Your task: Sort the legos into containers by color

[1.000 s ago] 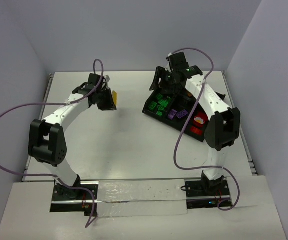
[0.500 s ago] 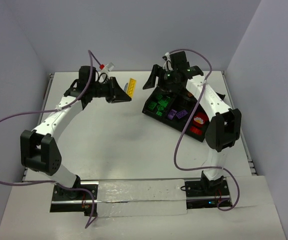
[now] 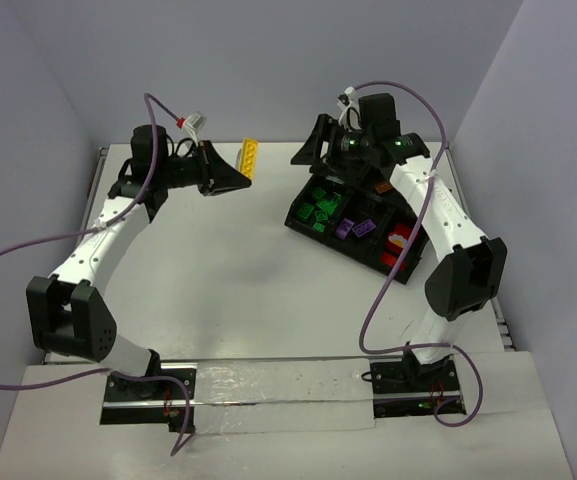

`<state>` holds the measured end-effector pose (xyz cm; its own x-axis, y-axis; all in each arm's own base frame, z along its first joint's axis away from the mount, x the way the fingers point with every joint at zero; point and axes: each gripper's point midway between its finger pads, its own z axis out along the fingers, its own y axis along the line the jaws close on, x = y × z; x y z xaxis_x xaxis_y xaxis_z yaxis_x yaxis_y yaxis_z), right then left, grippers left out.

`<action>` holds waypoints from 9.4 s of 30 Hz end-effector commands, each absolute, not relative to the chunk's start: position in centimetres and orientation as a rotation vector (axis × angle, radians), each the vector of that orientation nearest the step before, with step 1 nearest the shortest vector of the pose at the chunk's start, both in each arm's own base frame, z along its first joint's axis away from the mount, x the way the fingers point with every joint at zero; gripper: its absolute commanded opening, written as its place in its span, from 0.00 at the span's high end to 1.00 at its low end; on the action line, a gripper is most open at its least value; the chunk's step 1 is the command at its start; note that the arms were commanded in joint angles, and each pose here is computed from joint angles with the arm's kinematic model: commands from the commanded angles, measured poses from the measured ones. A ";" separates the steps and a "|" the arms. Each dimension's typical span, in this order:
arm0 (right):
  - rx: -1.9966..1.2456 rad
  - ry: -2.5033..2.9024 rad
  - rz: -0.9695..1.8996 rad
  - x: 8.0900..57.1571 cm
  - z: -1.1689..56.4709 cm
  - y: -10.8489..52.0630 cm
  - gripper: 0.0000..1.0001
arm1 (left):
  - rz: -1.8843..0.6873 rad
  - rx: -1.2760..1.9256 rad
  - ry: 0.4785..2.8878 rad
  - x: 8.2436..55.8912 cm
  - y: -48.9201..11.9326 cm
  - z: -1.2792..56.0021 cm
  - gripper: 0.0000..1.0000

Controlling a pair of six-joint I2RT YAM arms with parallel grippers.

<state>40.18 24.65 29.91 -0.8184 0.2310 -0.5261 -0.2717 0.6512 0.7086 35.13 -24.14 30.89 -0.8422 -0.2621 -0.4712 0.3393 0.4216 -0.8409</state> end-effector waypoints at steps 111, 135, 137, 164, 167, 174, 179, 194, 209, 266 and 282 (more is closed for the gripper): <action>-0.045 2.579 1.650 37.3 23.8 36.2 1.00 | -0.703 1.275 2.067 23.3 -23.9 16.0 1.00; 0.492 2.445 0.136 39.1 18.1 6.2 1.00 | -0.754 1.006 2.132 29.8 -28.6 20.6 1.00; 0.485 2.455 0.149 39.2 17.7 6.5 1.00 | -0.712 0.959 2.211 30.7 -29.2 19.9 1.00; 0.087 2.231 0.782 39.8 26.8 16.1 0.28 | -0.693 0.876 2.157 31.5 -30.6 21.8 1.00; -0.006 2.240 0.904 38.7 27.4 19.3 0.28 | -0.702 0.872 2.154 31.6 -30.8 21.9 1.00; 0.018 2.237 1.214 37.3 28.0 24.6 0.26 | -0.683 0.858 2.155 32.1 -30.8 21.9 1.00; -0.004 2.195 1.368 36.6 28.7 27.1 0.23 | -0.682 0.856 2.155 32.2 -30.8 21.8 1.00; 0.023 2.268 1.342 37.8 24.7 28.3 0.24 | -0.676 0.875 2.125 32.4 -30.9 22.6 1.00; 0.018 2.267 1.390 37.9 24.4 28.8 0.92 | -0.687 0.859 2.123 32.7 -31.2 22.7 1.00; 1.014 1.927 -0.300 39.5 28.1 -11.8 1.00 | -0.217 -0.226 2.280 42.2 -14.5 23.5 0.01; 1.101 2.084 -0.191 45.9 19.3 -12.4 0.97 | -0.155 -0.210 2.286 41.9 -13.5 23.1 0.01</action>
